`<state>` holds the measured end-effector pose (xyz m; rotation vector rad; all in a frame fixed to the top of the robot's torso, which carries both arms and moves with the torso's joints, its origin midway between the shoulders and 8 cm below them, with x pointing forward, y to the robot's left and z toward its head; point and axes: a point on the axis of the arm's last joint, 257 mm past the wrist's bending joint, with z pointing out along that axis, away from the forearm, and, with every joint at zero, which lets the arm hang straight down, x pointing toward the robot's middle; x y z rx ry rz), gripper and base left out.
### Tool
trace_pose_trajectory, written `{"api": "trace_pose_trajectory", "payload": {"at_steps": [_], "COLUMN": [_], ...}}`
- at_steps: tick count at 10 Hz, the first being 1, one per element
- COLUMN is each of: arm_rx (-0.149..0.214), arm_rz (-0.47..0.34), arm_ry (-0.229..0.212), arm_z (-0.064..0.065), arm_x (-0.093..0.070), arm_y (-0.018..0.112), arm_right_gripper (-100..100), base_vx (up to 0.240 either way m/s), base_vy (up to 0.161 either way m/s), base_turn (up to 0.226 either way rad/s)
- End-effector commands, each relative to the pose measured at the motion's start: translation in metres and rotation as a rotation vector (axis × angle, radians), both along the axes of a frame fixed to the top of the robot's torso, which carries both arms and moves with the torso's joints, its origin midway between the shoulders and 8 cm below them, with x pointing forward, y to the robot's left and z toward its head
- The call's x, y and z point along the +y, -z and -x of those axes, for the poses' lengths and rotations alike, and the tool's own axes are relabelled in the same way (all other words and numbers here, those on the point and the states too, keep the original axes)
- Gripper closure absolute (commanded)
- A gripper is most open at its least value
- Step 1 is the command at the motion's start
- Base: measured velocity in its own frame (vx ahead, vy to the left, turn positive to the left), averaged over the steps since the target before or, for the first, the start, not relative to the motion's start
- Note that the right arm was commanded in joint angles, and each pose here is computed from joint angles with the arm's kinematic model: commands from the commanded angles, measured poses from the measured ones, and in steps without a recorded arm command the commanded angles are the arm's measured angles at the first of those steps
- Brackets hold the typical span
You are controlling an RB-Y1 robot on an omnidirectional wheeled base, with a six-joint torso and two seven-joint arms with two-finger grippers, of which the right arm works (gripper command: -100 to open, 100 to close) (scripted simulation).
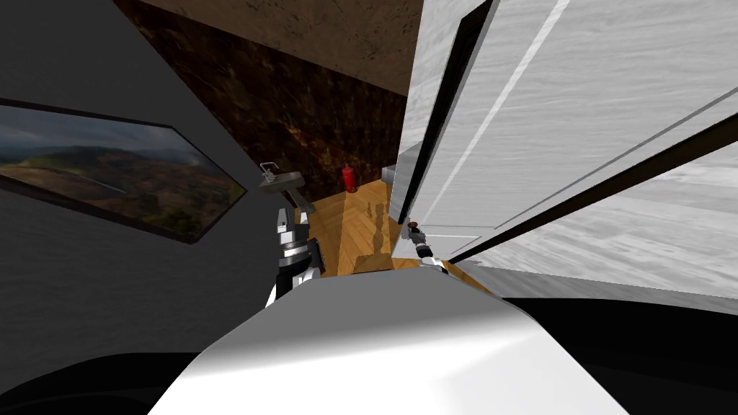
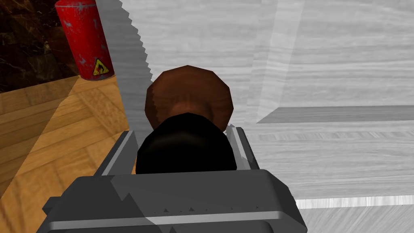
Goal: Pull the door open
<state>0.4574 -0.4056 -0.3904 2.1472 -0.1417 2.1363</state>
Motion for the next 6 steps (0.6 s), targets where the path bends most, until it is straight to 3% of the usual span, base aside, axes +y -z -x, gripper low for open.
{"api": "trace_pose_trajectory", "payload": {"at_steps": [1, 5, 6], "arm_rx": [0.004, 0.004, 0.003], "arm_rz": [-0.004, -0.004, -0.001], "arm_ry": [-0.005, -0.005, -0.024], "arm_z": [0.0003, 0.0003, 0.0035], "arm_x": [0.0044, 0.0044, 0.0041], "arm_y": [0.0023, 0.0023, 0.0022], "arm_right_gripper": [100, 100, 100], "base_vx": [-0.033, -0.016, -0.088], "base_vy": [-0.020, -0.003, -0.040], "base_turn": [-0.004, 0.006, 0.061]}}
